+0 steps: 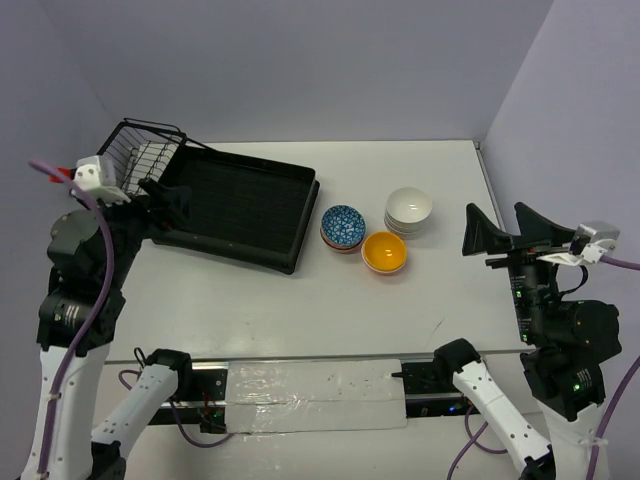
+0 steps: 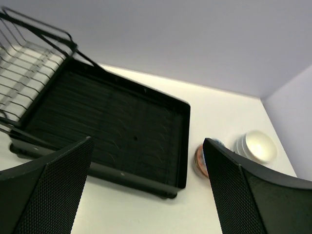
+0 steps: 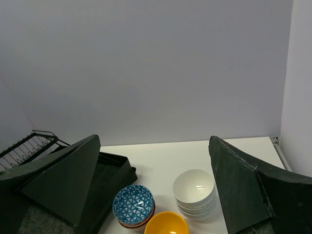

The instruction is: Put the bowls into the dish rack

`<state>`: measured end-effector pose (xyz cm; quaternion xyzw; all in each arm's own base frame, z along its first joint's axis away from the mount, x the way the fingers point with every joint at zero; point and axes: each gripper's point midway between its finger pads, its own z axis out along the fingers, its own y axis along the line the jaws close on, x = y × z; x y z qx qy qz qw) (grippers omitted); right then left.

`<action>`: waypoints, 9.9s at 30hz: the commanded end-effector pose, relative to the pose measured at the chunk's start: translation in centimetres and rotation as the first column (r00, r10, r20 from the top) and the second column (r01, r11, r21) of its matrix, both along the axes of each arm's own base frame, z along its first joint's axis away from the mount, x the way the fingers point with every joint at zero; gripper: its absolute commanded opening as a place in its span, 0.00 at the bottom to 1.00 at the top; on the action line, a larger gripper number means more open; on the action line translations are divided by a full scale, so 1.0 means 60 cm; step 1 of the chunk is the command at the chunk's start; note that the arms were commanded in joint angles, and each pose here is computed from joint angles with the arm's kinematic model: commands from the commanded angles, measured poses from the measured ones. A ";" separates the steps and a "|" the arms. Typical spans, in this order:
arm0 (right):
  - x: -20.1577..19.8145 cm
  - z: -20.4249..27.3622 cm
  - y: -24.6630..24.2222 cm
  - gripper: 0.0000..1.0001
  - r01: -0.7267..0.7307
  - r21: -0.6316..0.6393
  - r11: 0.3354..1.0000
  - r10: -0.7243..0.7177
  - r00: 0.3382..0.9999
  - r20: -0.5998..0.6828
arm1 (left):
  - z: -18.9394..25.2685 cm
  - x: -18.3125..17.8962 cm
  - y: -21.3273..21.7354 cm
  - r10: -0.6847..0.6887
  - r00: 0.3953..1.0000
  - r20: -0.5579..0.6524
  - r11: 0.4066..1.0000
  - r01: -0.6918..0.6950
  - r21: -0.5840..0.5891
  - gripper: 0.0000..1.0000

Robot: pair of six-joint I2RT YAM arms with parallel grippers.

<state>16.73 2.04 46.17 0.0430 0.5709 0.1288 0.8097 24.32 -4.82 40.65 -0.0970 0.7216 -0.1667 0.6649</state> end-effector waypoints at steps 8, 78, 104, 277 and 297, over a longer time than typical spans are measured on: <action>0.028 -0.016 0.025 1.00 -0.050 0.046 0.998 0.052 0.997 -0.048 | -0.037 0.047 -0.092 -0.248 0.951 -0.184 0.965 0.228 -0.127 0.99; 0.106 -0.227 0.065 1.00 -0.011 0.112 0.994 0.064 0.874 -0.481 | -0.495 0.269 -0.480 -0.114 0.591 -0.798 0.897 0.406 0.172 0.25; 0.098 -0.226 0.061 0.99 -0.016 0.100 0.995 0.062 0.881 -0.469 | -0.365 0.281 -0.488 -0.216 0.700 -0.681 0.889 0.429 0.159 0.00; 0.057 -0.371 0.057 1.00 0.027 0.119 0.992 0.061 0.737 -0.673 | -0.577 -0.111 -0.599 -0.098 0.451 -0.887 0.723 0.645 0.247 0.34; 0.061 -0.360 0.058 1.00 0.018 0.107 0.994 0.058 0.743 -0.667 | -0.477 -0.108 -0.615 -0.203 0.480 -0.853 0.745 0.642 0.184 0.00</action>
